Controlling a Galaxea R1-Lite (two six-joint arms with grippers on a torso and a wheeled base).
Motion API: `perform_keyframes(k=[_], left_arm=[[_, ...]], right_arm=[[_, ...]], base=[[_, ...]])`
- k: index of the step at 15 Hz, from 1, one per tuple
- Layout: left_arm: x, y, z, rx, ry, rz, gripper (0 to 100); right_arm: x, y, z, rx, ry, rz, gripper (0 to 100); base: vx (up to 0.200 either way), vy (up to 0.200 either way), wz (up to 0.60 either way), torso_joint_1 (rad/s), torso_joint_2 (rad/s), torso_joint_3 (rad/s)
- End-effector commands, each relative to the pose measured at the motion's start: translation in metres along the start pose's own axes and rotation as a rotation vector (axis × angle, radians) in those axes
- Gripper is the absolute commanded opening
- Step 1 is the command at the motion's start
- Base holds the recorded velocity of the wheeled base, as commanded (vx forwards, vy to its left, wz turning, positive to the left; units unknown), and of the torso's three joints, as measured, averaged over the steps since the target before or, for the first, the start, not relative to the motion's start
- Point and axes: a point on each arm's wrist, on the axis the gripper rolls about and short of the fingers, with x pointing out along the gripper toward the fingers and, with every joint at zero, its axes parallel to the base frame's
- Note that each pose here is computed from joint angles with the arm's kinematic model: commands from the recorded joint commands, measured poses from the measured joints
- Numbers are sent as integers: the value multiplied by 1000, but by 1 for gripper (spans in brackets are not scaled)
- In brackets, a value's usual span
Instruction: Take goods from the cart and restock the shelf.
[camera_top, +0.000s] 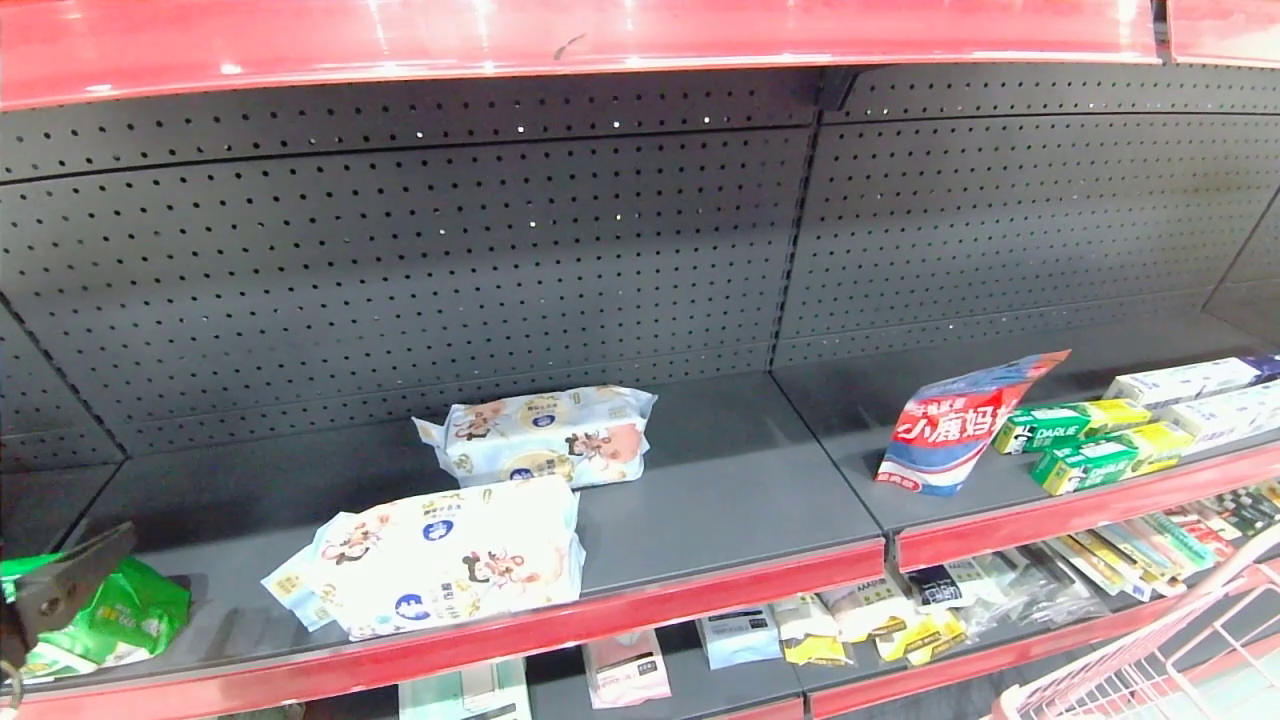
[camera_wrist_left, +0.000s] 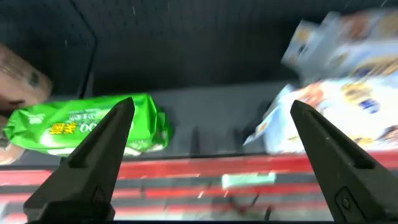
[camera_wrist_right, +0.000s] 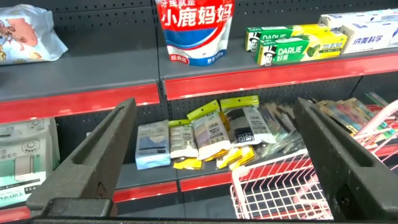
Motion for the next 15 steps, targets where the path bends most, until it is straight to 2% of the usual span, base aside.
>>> perform_keyframes(k=[1, 2, 5, 7, 10, 12, 15], left_arm=[[38, -6, -3, 69, 169, -4, 100], [51, -11, -4, 109, 195, -30, 100], [82, -27, -1, 156, 185, -69, 100], [93, -32, -5, 197, 209, -70, 100], [101, -33, -14, 222, 259, -75, 100], [103, -33, -15, 248, 262, -73, 100], [104, -32, -16, 252, 265, -51, 100]], right_arm=[[0, 0, 0, -1, 1, 0, 100], [0, 0, 0, -1, 0, 0, 100], [0, 0, 0, -1, 1, 0, 100], [0, 0, 0, -1, 1, 0, 100], [0, 0, 0, -1, 1, 0, 100], [0, 0, 0, -1, 1, 0, 100], [0, 0, 0, -1, 0, 0, 100]], base=[[0, 0, 0, 0, 0, 0], [0, 0, 0, 0, 0, 0], [0, 0, 0, 0, 0, 0], [0, 0, 0, 0, 0, 0], [0, 0, 0, 0, 0, 0], [0, 0, 0, 0, 0, 0], [0, 0, 0, 0, 0, 0]])
